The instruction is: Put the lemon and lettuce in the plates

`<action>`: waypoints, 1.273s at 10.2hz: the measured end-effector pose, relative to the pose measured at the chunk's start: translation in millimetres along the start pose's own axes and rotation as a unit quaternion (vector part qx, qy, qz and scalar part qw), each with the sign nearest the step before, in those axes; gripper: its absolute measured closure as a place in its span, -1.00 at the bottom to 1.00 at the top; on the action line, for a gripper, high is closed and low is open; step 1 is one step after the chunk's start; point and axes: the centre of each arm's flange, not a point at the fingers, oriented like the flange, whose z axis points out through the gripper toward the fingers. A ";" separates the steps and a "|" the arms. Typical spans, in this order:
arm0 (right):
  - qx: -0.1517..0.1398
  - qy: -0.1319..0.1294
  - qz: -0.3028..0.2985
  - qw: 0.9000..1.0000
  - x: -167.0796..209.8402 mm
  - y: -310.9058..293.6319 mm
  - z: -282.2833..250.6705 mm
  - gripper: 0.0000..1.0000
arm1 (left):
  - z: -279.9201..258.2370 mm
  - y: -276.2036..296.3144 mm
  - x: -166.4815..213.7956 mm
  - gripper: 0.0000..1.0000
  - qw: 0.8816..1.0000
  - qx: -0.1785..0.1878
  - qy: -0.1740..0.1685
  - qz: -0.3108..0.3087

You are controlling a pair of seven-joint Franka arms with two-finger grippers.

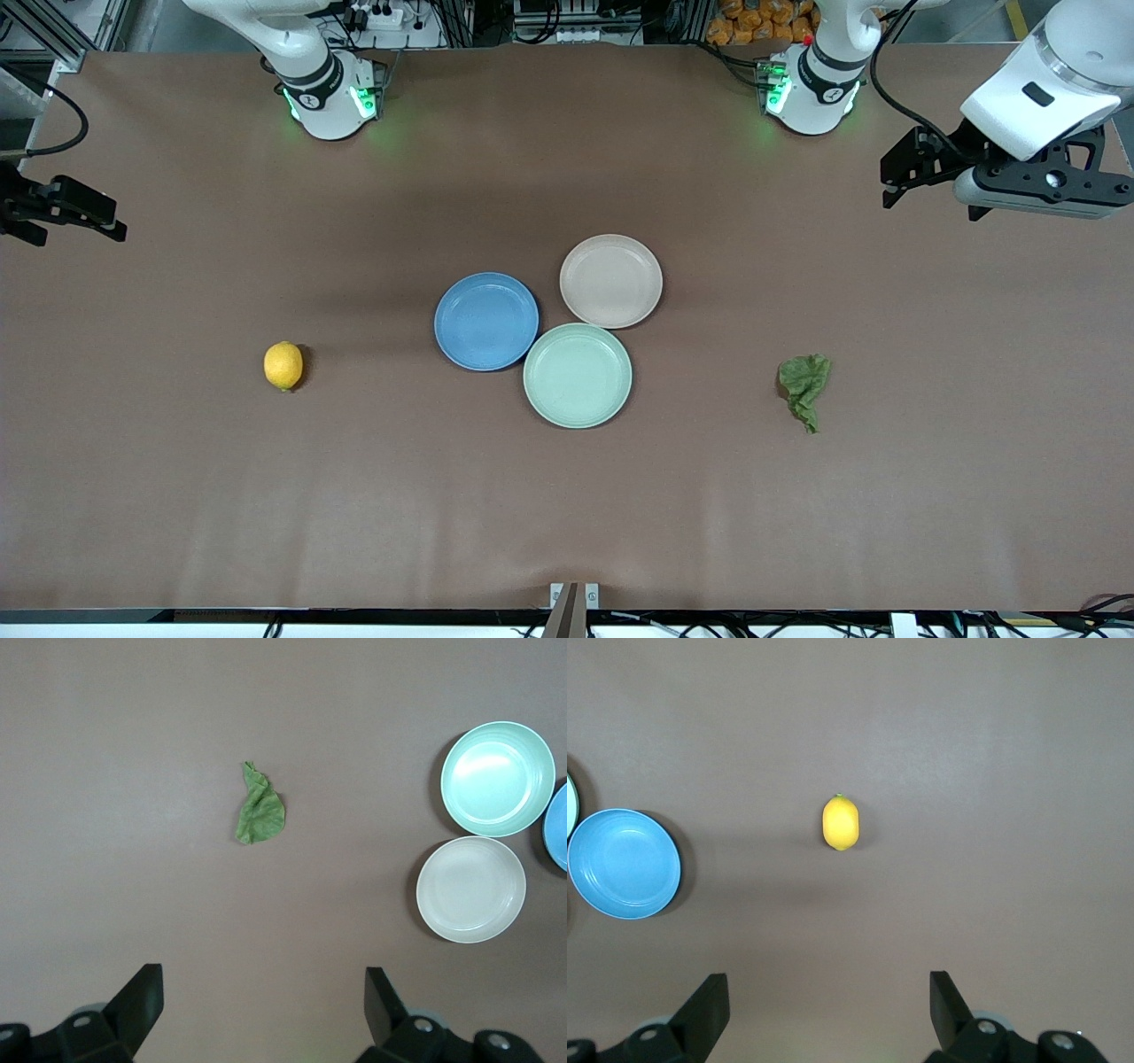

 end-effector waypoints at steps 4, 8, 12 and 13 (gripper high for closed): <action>0.000 0.000 0.000 1.000 0.0 0.0 0.0 -1.00 | 0.0 -3.7 0.3 -1.00 1.000 0.000 0.000 -0.003; 0.000 0.000 0.000 1.000 0.0 0.0 0.0 -1.00 | 2.3 -5.1 0.8 -1.00 1.000 0.000 -0.004 -0.005; 0.000 0.000 0.000 1.000 0.0 0.0 0.0 -1.00 | 4.9 -6.7 1.9 -1.00 1.000 0.000 -0.008 -0.006; 0.000 0.000 0.000 1.000 0.0 0.1 0.0 -1.00 | 5.7 -7.1 1.5 -1.00 1.000 0.000 -0.010 -0.006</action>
